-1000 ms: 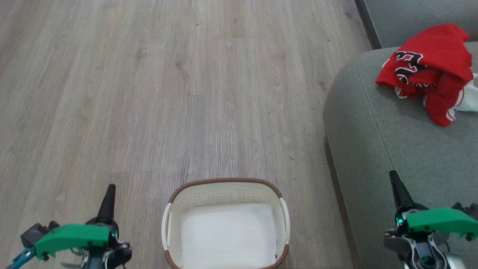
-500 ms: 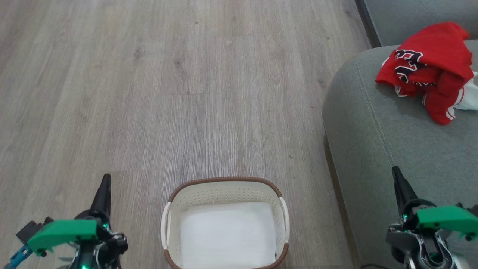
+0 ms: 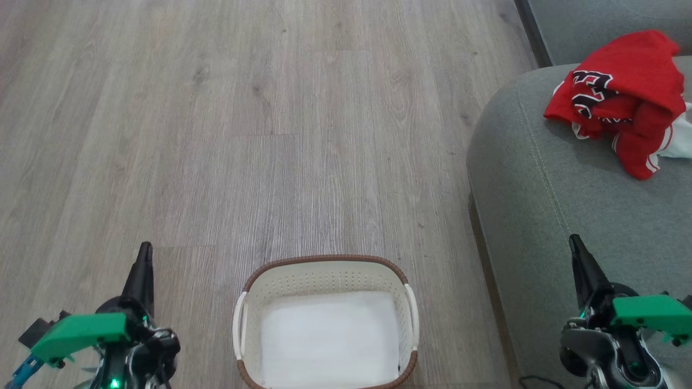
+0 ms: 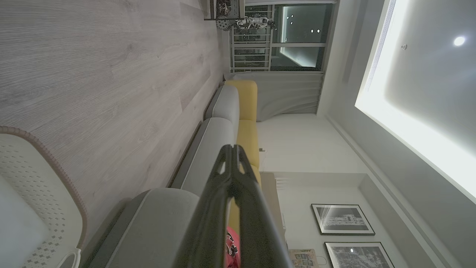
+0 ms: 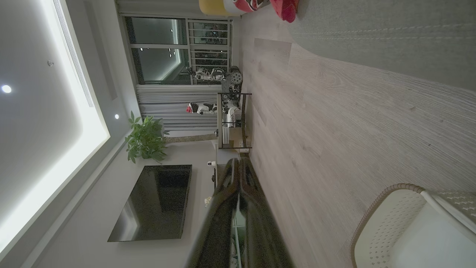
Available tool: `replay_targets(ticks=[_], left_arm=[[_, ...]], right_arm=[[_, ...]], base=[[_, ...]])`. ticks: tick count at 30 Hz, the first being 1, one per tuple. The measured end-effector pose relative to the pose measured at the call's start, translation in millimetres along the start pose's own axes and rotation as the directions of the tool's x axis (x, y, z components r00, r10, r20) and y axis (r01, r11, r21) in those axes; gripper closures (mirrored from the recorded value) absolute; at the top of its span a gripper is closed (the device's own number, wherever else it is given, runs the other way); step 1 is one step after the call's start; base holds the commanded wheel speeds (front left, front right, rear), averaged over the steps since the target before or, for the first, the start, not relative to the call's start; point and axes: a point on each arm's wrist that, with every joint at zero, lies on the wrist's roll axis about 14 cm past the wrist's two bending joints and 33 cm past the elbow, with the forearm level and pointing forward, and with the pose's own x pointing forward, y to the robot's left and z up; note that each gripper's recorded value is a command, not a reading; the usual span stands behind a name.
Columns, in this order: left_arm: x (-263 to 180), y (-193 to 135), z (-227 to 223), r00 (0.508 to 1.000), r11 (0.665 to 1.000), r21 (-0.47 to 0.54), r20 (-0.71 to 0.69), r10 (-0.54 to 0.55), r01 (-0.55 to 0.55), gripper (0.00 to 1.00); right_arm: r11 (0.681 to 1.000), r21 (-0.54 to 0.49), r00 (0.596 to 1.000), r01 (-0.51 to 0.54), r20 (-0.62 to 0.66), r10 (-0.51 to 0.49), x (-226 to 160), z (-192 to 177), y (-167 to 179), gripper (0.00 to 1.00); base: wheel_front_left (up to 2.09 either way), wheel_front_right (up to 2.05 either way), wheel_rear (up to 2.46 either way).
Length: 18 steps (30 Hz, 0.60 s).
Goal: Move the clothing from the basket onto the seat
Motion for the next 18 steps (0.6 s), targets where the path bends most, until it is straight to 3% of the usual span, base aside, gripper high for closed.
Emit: replay_targets(ticks=[18], left_arm=[[0.0,0.0,0.0,1.000,1.000,0.000,0.000,0.000,0.000,1.00]], right_arm=[[1.000,0.000,1.000,0.000,0.000,0.000,0.0,0.1,0.0,1.00]], base=[[0.00,0.00,0.00]])
